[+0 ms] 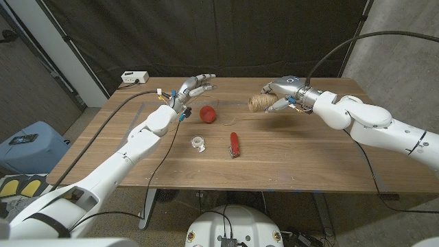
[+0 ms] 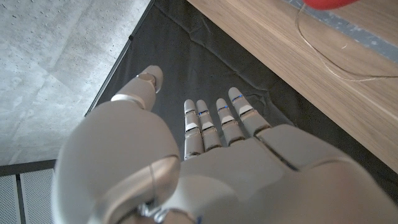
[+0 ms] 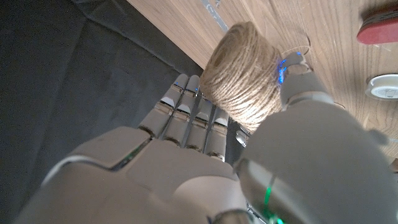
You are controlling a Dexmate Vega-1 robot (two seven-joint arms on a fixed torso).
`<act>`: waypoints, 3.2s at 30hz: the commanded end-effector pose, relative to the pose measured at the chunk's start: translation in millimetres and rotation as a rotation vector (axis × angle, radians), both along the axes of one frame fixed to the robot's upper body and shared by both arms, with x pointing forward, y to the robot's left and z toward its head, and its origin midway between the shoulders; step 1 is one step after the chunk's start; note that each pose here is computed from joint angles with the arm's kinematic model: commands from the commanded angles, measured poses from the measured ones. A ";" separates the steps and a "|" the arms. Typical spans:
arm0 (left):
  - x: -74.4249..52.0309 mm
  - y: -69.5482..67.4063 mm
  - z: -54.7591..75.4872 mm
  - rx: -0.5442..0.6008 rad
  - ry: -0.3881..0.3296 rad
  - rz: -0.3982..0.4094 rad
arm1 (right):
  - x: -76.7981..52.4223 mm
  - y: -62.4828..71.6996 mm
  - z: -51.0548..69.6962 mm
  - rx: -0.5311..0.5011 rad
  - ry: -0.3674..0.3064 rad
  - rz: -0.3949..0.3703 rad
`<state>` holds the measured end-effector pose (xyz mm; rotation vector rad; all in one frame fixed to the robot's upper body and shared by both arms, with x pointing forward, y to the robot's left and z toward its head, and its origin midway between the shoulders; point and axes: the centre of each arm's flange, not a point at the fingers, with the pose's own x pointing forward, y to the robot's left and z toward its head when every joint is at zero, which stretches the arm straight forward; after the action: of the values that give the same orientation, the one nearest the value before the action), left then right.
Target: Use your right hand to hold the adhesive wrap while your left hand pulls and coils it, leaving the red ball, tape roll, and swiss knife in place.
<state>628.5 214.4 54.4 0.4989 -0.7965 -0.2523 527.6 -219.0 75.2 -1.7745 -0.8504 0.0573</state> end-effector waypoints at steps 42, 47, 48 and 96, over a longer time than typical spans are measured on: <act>28.3 -77.3 -2.1 0.256 0.041 -0.071 | -17.8 16.1 46.8 0.087 -0.099 0.060; 29.4 -86.8 0.2 0.270 0.030 -0.071 | -18.6 19.4 49.6 0.082 -0.106 0.068; 29.5 -88.2 0.3 0.267 0.030 -0.072 | -18.6 19.6 49.9 0.080 -0.105 0.069; 20.3 -129.6 -8.0 0.228 -0.001 -0.048 | -10.0 18.7 61.2 0.098 -0.142 0.050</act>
<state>652.4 91.8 47.8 0.6844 -0.7913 -0.3765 516.1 -196.8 134.9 -1.6807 -0.9884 -0.0475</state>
